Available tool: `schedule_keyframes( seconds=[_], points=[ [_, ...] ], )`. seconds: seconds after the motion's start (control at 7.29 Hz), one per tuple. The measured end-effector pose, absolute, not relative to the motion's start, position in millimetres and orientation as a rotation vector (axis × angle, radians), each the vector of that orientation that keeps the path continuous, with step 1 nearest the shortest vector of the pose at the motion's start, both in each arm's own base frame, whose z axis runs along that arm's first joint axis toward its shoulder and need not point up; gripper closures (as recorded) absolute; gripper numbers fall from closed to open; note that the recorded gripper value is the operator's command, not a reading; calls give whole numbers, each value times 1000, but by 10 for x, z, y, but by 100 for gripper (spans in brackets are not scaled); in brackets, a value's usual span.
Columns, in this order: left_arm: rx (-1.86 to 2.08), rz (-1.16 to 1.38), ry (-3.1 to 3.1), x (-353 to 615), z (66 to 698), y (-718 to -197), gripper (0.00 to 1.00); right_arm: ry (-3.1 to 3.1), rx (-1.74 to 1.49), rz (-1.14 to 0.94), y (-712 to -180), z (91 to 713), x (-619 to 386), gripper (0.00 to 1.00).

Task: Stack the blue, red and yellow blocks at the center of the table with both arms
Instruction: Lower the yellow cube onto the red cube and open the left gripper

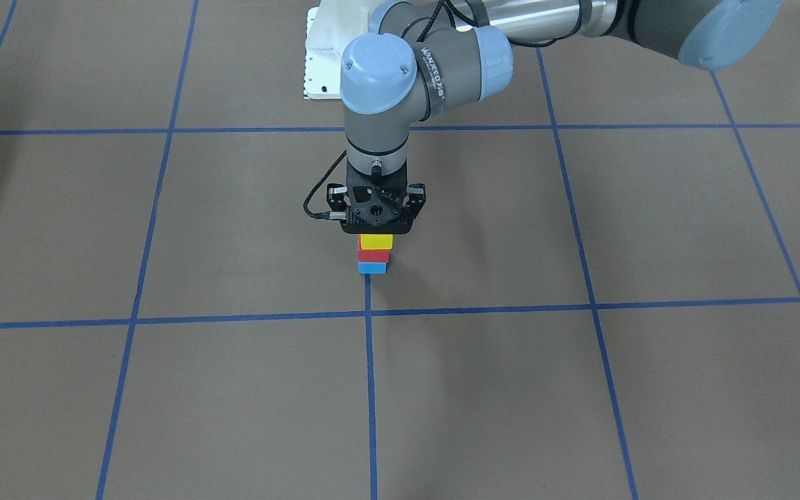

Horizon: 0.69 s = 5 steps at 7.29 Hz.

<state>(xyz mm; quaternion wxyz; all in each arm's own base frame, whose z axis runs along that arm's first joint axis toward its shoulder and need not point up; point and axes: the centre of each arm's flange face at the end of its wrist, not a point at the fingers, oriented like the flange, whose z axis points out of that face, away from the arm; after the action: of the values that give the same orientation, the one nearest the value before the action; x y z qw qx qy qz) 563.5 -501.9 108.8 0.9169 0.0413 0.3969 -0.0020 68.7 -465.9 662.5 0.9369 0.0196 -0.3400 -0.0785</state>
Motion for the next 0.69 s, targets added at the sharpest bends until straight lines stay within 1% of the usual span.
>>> schedule_keyframes(
  seconds=[0.14,0.69],
  points=[
    [86,-4,816,5637,1085,-5018,0,-695,40,-160,-4658,6626,687,0],
    [111,15,836,5560,970,-5007,0,-695,40,-161,-4658,6626,687,0]
  ],
)
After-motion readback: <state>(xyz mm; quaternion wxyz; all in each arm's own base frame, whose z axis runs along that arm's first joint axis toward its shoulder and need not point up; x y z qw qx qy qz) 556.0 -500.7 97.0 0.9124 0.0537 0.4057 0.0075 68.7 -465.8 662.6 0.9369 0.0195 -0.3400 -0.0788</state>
